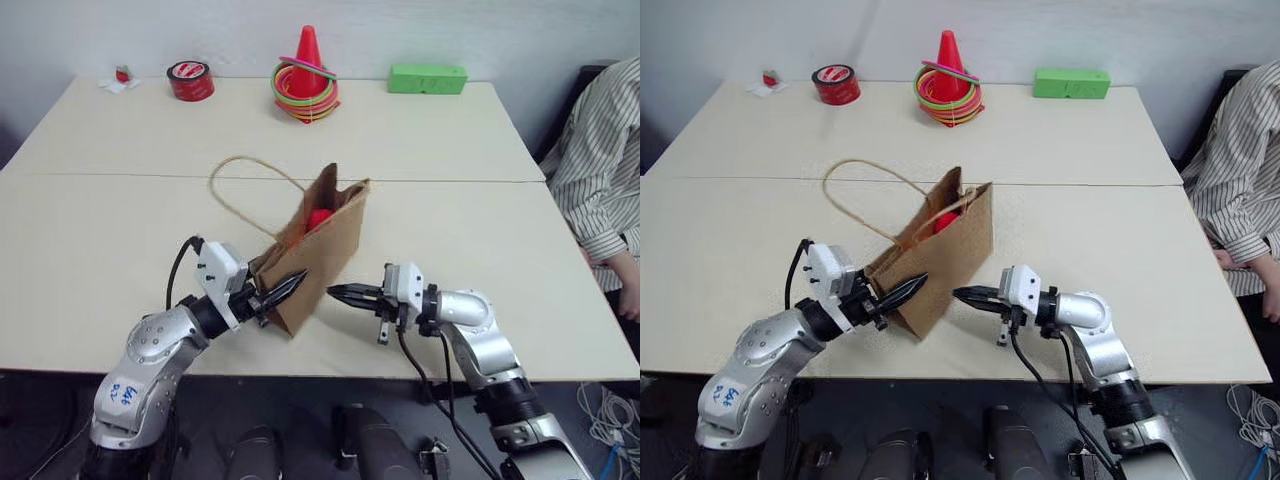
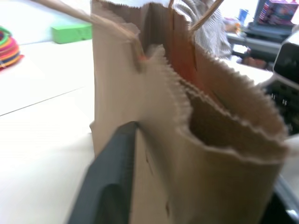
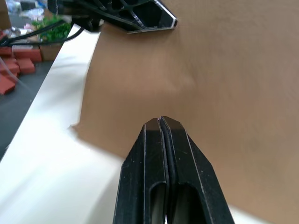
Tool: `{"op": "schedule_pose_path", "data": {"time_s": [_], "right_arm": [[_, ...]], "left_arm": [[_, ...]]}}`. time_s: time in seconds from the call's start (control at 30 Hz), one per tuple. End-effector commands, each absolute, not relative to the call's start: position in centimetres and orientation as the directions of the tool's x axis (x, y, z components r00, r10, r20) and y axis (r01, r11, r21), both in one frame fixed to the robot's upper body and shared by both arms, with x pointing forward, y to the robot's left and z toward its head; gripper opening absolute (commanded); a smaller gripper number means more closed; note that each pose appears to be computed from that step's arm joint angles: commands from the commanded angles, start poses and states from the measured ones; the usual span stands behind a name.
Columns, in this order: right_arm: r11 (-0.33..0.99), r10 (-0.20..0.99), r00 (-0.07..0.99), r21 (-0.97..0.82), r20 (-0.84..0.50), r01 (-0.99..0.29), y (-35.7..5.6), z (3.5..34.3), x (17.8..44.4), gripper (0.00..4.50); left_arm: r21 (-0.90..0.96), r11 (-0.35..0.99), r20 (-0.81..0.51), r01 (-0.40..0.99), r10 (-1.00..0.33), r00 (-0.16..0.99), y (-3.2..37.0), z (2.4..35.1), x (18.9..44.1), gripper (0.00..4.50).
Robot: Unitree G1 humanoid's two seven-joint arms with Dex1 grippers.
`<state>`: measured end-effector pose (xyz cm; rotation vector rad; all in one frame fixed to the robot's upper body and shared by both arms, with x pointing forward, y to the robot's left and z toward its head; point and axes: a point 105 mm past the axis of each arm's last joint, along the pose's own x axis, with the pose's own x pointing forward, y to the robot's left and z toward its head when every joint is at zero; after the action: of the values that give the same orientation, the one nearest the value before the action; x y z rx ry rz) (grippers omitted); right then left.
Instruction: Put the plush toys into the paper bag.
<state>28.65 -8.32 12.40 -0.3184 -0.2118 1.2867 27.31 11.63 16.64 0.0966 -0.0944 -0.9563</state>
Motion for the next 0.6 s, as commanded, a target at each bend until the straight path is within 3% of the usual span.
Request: {"op": "schedule_pose_path", "data": {"time_s": [0.03,0.13,0.33,0.6], "right_arm": [[0.326,0.934,0.356,-0.356,-0.019,-0.876,-11.7,14.1,28.5,0.0],[0.4,0.894,0.445,-0.348,-0.056,-0.848,-15.0,14.8,28.6,0.0],[0.476,0.822,0.56,-0.412,-0.106,-0.777,-19.7,16.3,28.2,0.0],[0.422,0.834,0.528,-0.43,-0.162,-0.798,-21.2,16.8,24.9,0.0]], "left_arm": [[0.147,0.422,0.039,0.895,-0.906,0.421,12.0,18.0,26.9,0.91],[0.126,0.27,0.036,0.955,-0.963,0.268,12.0,19.1,26.9,0.02],[0.195,-0.008,-0.052,0.981,-0.999,0.002,11.6,19.7,27.8,0.02],[0.236,-0.126,-0.216,0.963,-0.974,-0.075,12.0,17.6,31.4,0.02]]}}
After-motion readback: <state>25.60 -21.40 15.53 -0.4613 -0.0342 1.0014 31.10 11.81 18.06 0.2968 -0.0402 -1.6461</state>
